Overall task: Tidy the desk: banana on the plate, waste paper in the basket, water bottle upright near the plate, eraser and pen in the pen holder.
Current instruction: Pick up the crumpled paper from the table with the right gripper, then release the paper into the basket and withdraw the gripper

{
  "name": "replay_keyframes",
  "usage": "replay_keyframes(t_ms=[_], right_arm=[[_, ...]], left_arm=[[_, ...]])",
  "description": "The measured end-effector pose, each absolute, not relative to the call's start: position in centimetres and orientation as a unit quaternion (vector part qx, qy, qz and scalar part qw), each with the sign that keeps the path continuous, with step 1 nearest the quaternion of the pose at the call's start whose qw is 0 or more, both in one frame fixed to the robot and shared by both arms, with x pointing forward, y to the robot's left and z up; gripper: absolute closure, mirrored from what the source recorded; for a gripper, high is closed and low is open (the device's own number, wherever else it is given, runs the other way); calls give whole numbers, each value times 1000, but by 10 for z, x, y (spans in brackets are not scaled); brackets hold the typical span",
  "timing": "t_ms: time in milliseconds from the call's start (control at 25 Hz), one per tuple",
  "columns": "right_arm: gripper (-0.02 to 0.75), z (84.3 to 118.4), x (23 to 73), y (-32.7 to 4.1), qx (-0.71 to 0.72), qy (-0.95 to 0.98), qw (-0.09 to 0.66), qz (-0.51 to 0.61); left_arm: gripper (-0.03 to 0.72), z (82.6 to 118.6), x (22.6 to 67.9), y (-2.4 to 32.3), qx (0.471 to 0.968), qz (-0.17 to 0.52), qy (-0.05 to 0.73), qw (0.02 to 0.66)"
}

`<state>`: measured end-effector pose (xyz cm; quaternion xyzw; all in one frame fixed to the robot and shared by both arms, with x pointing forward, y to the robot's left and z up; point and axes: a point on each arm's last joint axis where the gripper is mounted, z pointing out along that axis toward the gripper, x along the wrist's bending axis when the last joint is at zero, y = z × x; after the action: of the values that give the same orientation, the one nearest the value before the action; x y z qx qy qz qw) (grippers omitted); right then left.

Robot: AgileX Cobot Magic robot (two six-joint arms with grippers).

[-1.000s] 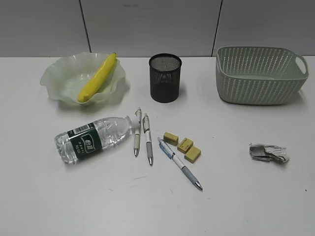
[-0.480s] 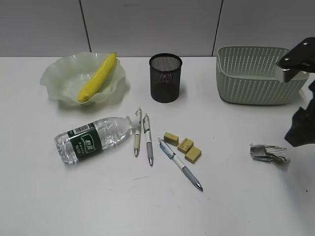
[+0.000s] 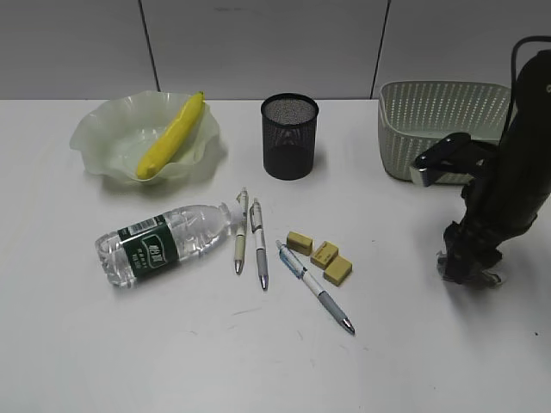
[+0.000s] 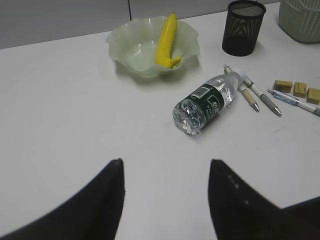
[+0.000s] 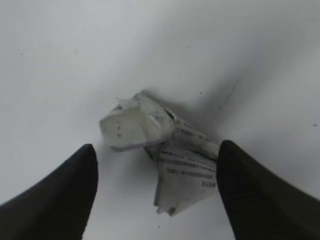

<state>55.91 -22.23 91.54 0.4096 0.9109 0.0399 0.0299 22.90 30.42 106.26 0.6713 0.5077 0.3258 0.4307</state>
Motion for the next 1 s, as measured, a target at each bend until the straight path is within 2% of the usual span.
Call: replay_keyframes(t_ms=[80,160,200,320,440,560,680,880,1000], right_arm=[[169,902,560,-222,412,911,14,29],[246,895,561,-222,413,911,6,22],[305,893,561,-222,413,911,3,21],[610,893,561,-221,418,908,1,23],[724,901,564,-219,427,903,8,37],[725,925,566,-217,437,897,29,69],[725,968,567,-215,438,887,80,121],[725,1048,571,-215,421,848,221,234],[725,1075,579,-214,412,812,294,292]], left_arm=[[283,1063,229,304,671,326,508,431],[283,1063,229,304,671,326,508,431],[283,1063,229,304,671,326,508,431],[283,1063,229,304,671,326,508,431],[283,1063,229,304,671,326,508,431],[283,1063,229,304,671,326,508,431],[283,1063,229,304,671,326,508,431],[283,1063,229,304,671,326,508,431],[283,1063,229,304,671,326,508,431]])
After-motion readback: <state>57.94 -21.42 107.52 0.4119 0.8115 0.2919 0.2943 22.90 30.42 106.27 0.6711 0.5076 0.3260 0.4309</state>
